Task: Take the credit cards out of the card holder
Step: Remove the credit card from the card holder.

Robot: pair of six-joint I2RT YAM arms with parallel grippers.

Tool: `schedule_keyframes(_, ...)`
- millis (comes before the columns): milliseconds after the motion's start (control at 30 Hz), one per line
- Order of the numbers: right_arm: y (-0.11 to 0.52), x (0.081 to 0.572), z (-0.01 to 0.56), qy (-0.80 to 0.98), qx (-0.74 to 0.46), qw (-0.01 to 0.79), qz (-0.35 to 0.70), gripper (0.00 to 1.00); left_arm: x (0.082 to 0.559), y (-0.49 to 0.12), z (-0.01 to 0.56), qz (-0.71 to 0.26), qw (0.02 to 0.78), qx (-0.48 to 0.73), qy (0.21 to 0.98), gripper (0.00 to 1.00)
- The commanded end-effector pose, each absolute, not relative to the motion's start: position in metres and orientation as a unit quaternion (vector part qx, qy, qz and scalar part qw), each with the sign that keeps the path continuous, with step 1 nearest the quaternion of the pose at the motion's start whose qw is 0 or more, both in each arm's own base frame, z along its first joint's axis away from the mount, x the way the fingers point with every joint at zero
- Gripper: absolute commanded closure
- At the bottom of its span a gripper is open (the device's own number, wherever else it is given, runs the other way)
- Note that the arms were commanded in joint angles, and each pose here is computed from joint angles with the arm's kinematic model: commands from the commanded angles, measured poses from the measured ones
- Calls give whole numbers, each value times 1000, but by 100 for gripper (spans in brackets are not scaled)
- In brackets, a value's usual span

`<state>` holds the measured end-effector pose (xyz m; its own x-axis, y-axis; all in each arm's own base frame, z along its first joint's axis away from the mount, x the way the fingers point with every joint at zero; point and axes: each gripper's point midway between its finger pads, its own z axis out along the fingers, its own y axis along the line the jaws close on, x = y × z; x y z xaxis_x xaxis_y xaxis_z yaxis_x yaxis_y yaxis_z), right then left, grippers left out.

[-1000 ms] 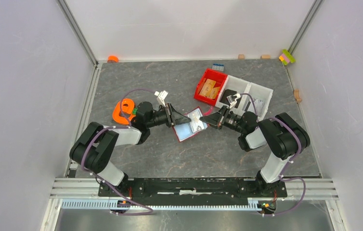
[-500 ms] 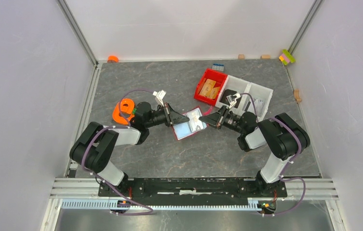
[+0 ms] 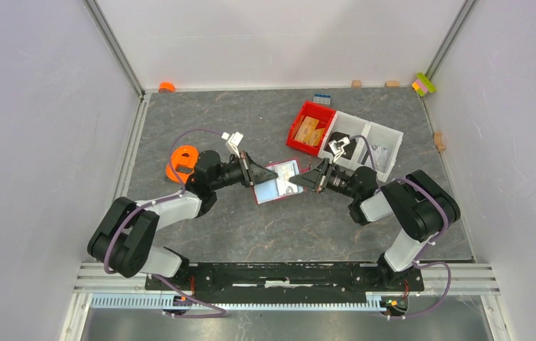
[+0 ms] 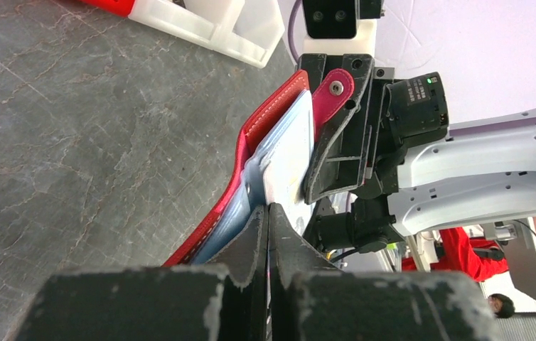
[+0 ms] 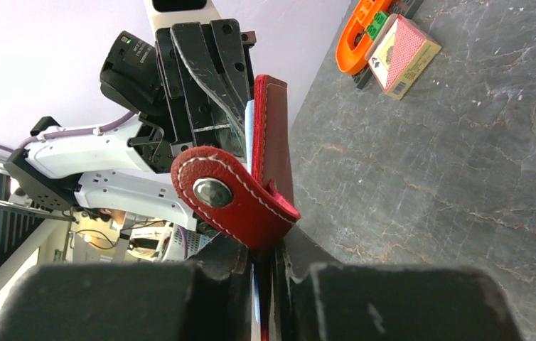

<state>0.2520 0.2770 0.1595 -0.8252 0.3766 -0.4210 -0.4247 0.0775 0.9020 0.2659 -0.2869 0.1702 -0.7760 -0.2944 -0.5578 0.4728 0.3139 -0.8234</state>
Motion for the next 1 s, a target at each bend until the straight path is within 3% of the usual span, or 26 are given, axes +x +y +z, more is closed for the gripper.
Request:
schedule_keyframes(0, 272, 246, 193, 618, -77, 360, 694, 89, 276, -282, 175, -547, 368, 74, 748, 98)
schedule_keyframes(333, 256, 251, 194, 612, -49, 371, 697, 85, 289, -264, 155, -479, 379, 36, 791, 98)
schedule_keyframes(467, 254, 252, 194, 610, -44, 373, 698, 87, 280, -273, 162, -512, 367, 60, 774, 98)
schedule_keyframes(700, 254, 254, 192, 614, -42, 375, 693, 87, 259, -301, 184, -602, 333, 107, 718, 69)
schedule_keyframes(967, 254, 254, 192, 614, -42, 376, 692, 87, 252, -309, 180, -589, 321, 125, 731, 59)
